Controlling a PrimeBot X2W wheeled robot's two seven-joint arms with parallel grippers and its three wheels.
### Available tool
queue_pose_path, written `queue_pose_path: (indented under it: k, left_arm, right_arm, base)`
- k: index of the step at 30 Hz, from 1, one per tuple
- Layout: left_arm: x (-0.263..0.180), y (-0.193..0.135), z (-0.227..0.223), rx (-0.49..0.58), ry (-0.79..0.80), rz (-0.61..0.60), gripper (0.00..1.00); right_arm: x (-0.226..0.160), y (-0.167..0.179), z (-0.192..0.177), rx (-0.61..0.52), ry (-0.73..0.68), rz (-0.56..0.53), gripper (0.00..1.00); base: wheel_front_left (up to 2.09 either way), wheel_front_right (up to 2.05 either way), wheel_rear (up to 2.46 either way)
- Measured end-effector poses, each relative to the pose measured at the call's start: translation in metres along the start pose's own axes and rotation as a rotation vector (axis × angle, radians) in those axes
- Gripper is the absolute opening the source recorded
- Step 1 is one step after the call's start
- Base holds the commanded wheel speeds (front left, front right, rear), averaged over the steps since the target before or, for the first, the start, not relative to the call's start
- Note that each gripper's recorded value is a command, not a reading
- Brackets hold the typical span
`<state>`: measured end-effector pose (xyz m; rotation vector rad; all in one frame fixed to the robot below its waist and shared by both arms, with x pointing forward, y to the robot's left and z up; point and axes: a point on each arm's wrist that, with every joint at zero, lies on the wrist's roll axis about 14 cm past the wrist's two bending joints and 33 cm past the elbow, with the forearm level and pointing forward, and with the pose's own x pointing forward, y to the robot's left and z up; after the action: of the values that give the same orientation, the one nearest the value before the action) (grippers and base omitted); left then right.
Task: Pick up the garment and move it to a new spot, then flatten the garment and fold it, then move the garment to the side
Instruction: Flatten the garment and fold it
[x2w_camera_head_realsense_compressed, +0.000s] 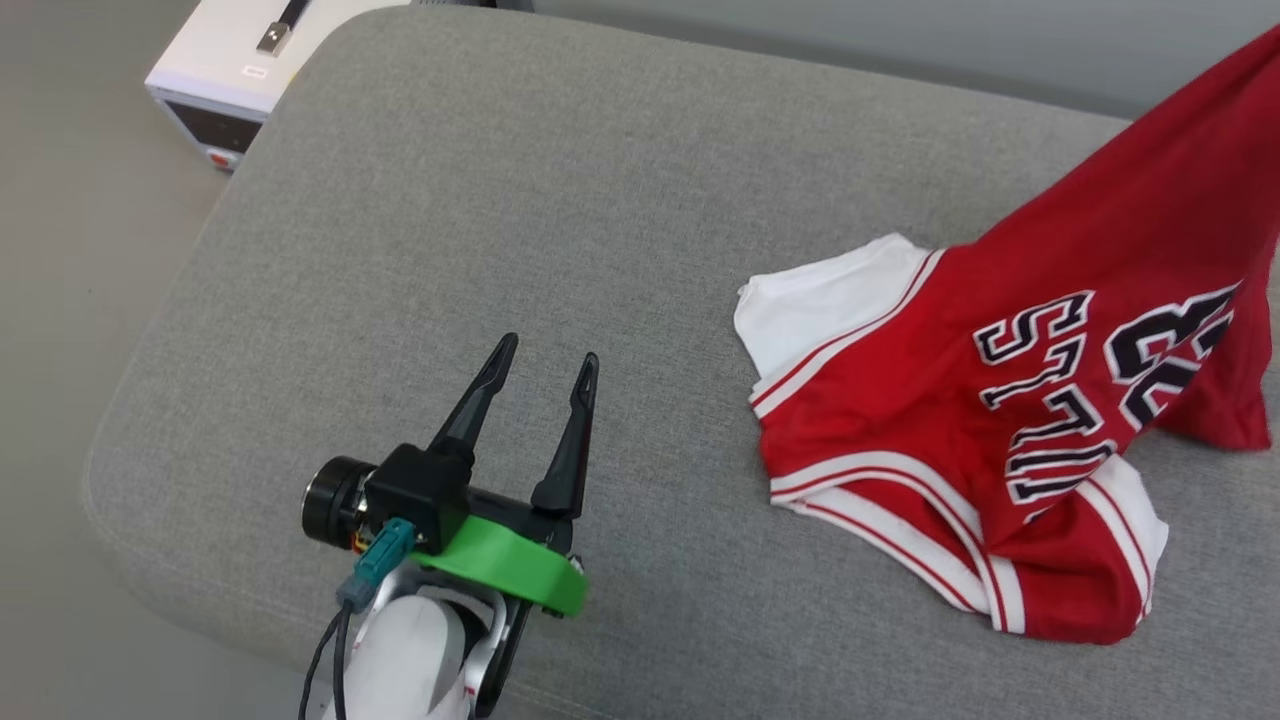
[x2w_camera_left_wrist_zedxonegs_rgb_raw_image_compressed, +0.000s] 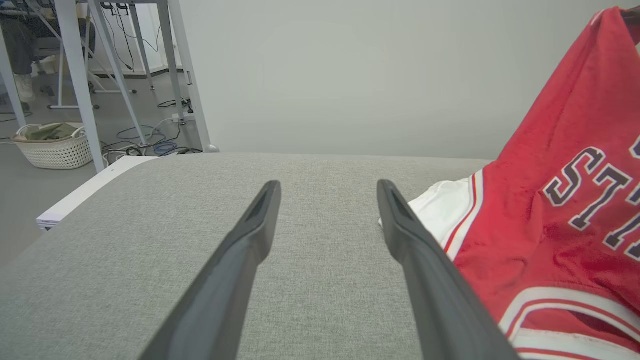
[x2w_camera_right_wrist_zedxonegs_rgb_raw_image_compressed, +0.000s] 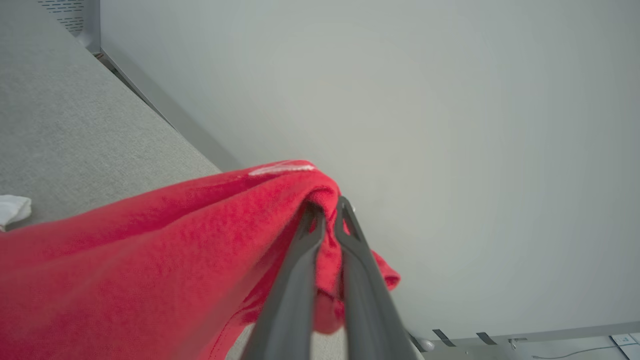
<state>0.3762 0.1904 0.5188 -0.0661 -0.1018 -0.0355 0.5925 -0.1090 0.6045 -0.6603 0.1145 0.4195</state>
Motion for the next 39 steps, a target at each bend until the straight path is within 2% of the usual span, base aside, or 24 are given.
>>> queue_pose_path:
  k: [5, 11, 12, 13, 14, 17, 20, 23, 31, 39]
  left_arm:
    - [0.011, 0.000, -0.010, -0.020, 0.026, -0.001, 1.00]
    - [0.019, 0.008, -0.025, -0.034, 0.066, 0.031, 1.00]
    - [0.019, 0.009, -0.027, -0.032, 0.073, 0.037, 1.00]
    - [0.020, 0.011, -0.030, -0.030, 0.081, 0.043, 1.00]
    - [0.020, 0.013, -0.031, -0.029, 0.087, 0.051, 1.00]
    - [0.018, 0.020, -0.036, -0.022, 0.103, 0.076, 1.00]
    - [0.015, 0.024, -0.039, -0.019, 0.116, 0.096, 1.00]
    - [0.014, 0.026, -0.037, -0.018, 0.113, 0.100, 1.00]
    - [0.014, 0.028, -0.024, 0.002, 0.073, 0.096, 1.00]
    - [0.009, 0.021, -0.007, -0.012, 0.021, 0.071, 1.00]
  right_arm:
    - [0.047, -0.009, 0.005, -0.041, -0.034, -0.017, 0.00]
    - [0.103, 0.001, 0.009, -0.062, -0.086, -0.004, 0.00]
    - [0.112, 0.009, 0.003, -0.065, -0.072, 0.011, 0.26]
    - [0.120, 0.019, -0.005, -0.064, -0.055, 0.032, 0.89]
    - [0.128, 0.030, -0.014, -0.063, -0.033, 0.055, 1.00]
    - [0.142, 0.067, -0.034, -0.056, 0.007, 0.132, 1.00]
    - [0.149, 0.095, -0.041, -0.001, 0.018, 0.190, 1.00]
    - [0.148, 0.107, -0.043, 0.035, 0.022, 0.216, 1.00]
    - [0.123, 0.099, -0.021, 0.196, -0.073, 0.206, 1.00]
    - [0.070, 0.064, -0.003, 0.354, -0.223, 0.119, 1.00]
  base:
    - [0.00, 0.00, 0.00]
    - [0.00, 0.00, 0.00]
    - [0.00, 0.00, 0.00]
    - [0.00, 0.00, 0.00]
    - [0.00, 0.00, 0.00]
    - [0.00, 0.00, 0.00]
    - [0.00, 0.00, 0.00]
    - [0.00, 0.00, 0.00]
    - [0.00, 0.00, 0.00]
    - [0.00, 0.00, 0.00]
